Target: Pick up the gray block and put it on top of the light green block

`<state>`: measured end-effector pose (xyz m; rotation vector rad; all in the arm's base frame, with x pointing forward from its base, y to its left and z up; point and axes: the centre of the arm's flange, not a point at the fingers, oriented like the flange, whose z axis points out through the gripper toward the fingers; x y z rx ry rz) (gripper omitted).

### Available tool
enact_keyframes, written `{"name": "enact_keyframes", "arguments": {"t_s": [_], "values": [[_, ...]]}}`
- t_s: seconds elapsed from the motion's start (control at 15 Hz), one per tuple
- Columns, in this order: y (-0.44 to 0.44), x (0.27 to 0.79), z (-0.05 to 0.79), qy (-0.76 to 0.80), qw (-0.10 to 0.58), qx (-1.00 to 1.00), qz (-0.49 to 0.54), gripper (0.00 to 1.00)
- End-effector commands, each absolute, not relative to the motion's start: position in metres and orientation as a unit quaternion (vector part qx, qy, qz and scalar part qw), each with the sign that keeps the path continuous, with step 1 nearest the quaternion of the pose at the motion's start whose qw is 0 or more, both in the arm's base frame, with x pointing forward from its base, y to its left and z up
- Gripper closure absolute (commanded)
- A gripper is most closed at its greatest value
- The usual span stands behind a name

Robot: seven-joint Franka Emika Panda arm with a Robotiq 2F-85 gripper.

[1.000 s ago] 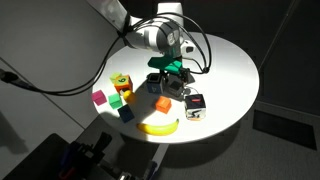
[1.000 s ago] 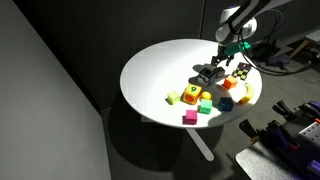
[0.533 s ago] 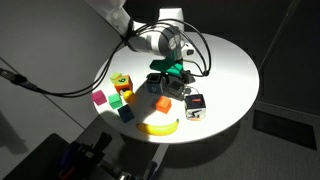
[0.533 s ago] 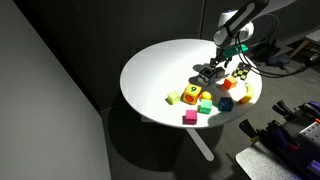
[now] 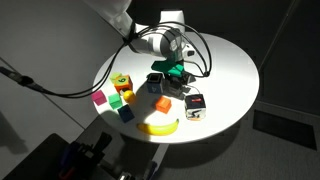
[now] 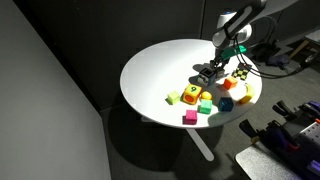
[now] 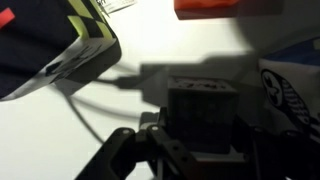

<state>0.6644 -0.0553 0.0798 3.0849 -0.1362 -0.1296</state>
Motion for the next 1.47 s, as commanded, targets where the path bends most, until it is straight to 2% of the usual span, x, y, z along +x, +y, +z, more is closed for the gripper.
{"name": "enact_keyframes", "arguments": {"t_s": [0.0,0.8,1.4], "values": [[-0.061,0.671,0.09,-0.039,0.029,0.998,-0.034,0.69],[-0.066,0.655,0.15,-0.005,0.029,0.999,-0.026,0.69],[-0.067,0.616,0.187,0.06,0.03,0.997,-0.04,0.69]]}}
